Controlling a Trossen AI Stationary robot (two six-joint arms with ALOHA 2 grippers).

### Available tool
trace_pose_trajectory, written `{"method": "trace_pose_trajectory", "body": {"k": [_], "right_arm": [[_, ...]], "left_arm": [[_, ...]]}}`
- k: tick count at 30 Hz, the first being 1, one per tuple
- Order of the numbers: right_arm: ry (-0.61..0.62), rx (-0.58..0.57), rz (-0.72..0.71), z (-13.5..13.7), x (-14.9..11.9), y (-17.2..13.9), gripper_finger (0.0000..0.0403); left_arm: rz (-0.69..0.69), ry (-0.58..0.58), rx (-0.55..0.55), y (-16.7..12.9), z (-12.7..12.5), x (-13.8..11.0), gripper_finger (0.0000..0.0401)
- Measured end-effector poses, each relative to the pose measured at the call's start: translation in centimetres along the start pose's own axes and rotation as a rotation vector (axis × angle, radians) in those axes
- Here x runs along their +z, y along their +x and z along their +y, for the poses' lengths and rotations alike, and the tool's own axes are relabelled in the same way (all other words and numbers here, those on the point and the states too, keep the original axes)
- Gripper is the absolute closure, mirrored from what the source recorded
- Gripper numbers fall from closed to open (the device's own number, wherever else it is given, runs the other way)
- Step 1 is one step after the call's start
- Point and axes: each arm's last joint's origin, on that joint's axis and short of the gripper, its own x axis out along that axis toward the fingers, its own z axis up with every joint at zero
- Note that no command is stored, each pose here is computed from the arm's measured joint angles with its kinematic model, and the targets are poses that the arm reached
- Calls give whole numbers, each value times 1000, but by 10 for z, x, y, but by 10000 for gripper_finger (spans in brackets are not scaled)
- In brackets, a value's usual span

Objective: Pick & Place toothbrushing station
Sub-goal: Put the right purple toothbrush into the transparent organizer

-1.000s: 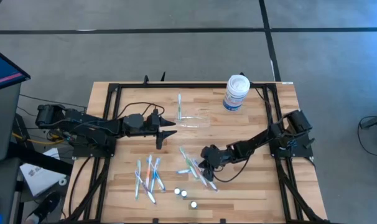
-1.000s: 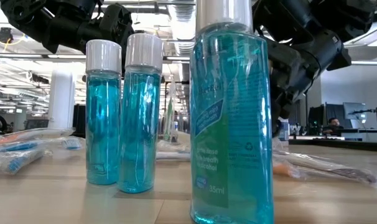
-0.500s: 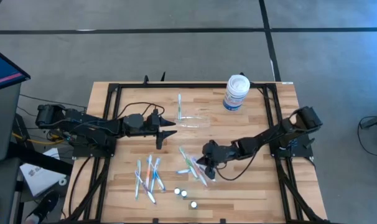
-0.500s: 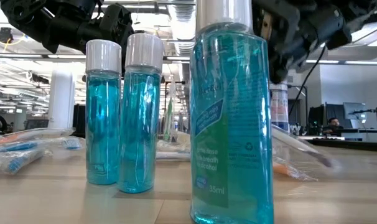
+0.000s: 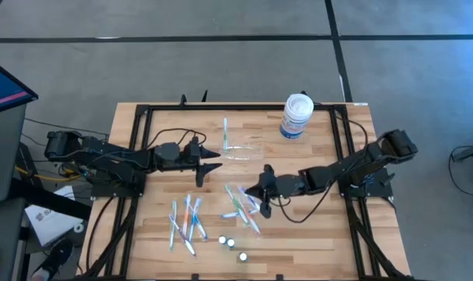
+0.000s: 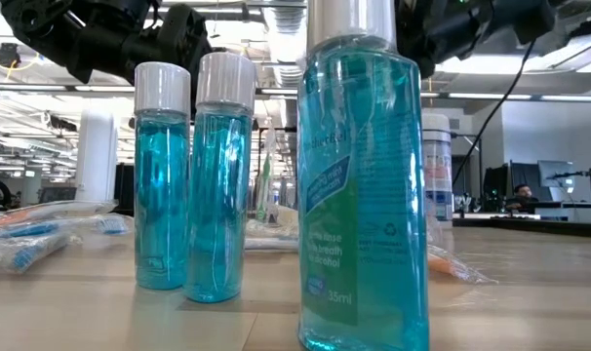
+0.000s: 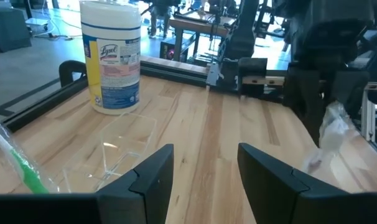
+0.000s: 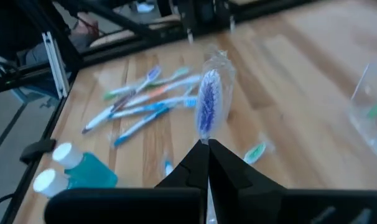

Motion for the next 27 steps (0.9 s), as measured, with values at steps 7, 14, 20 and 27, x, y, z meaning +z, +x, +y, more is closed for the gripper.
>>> {"method": "trace_pose_trajectory", "body": {"k": [7, 14, 20, 27], "right_arm": [[-37, -3, -107, -8, 15, 3, 403], [-84, -31, -155, -15, 34, 6, 403], [-129, -22, -205, -16, 55, 7, 403], [-163, -34, -232, -18, 66, 7, 403]], "left_arm": [[-47, -22, -96, 0, -3, 6, 229], [-106, -26, -161, -1, -12, 10, 229], [-146, -5, -201, 2, -20, 9, 229], [-202, 1, -239, 11, -25, 3, 229]]}}
